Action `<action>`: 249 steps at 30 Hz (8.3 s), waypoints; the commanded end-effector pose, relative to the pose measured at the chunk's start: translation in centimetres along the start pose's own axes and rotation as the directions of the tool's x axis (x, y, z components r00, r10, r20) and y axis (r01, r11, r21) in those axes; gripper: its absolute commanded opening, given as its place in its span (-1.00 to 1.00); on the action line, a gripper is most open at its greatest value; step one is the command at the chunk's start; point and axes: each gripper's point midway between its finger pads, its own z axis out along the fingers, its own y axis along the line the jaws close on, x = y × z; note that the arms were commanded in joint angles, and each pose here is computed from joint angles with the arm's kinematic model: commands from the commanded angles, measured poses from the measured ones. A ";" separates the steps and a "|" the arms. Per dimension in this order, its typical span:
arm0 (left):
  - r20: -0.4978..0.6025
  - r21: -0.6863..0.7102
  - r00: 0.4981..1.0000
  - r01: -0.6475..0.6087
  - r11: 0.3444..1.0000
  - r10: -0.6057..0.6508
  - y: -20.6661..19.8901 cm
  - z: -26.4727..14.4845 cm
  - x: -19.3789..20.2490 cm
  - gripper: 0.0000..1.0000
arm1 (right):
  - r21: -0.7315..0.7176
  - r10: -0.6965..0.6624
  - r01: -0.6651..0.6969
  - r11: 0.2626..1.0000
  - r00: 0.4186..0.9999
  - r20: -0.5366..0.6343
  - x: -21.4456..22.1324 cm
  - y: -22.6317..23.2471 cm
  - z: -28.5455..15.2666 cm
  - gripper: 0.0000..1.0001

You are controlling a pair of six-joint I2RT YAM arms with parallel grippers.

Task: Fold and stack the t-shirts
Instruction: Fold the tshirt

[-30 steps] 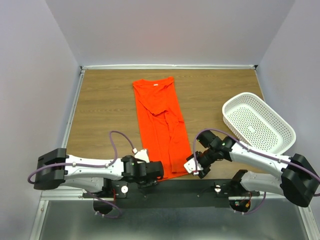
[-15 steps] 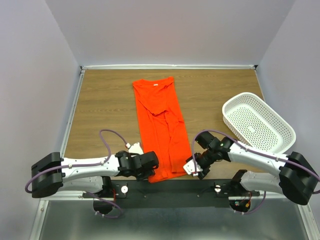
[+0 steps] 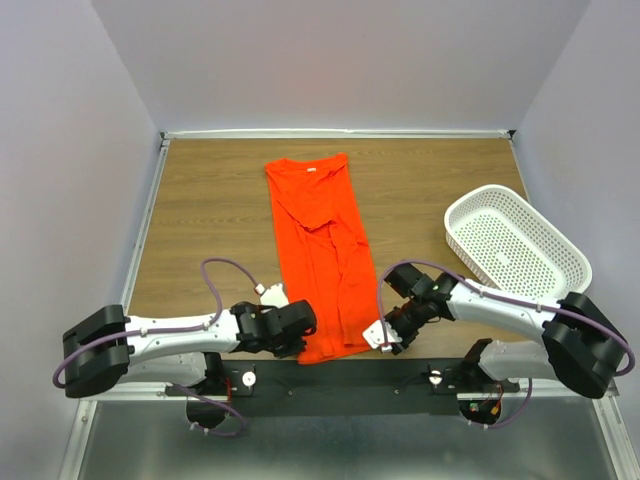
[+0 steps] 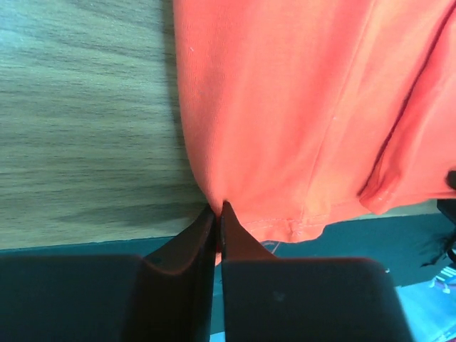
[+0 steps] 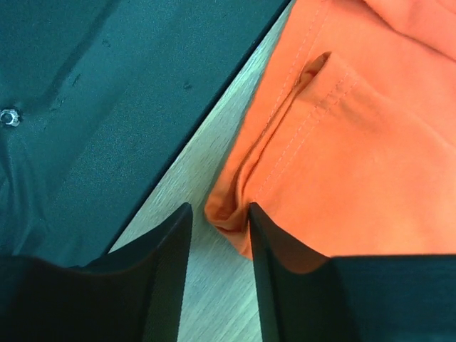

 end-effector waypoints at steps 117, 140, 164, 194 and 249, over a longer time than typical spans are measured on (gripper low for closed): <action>0.345 0.334 0.938 -0.094 0.938 -0.029 -3.5 -0.7 -31.0 -1.00 | 0.326 0.552 -0.612 0.721 0.791 0.263 4.3 -25.5 -7.8 -0.75; 0.283 0.207 0.958 -0.112 0.972 0.050 -5.2 5.4 -33.8 -1.00 | 0.370 0.640 -0.640 0.673 0.755 0.142 7.6 -25.6 -4.2 -0.76; 0.461 0.252 0.879 -0.259 0.932 0.120 -9.7 -2.1 -40.4 -0.76 | 0.402 0.626 -0.621 0.673 0.768 0.137 7.4 -25.7 -5.1 -0.75; 0.249 0.204 0.945 -0.266 0.942 0.212 -8.0 7.8 -33.6 -1.00 | 0.402 0.637 -0.625 0.669 0.761 0.123 7.9 -25.4 -4.7 -0.75; 0.270 0.452 0.953 -0.001 0.892 -0.136 -1.7 -1.0 -21.6 0.10 | 0.355 0.199 -0.156 0.922 0.976 -0.089 7.8 -18.5 -3.9 0.49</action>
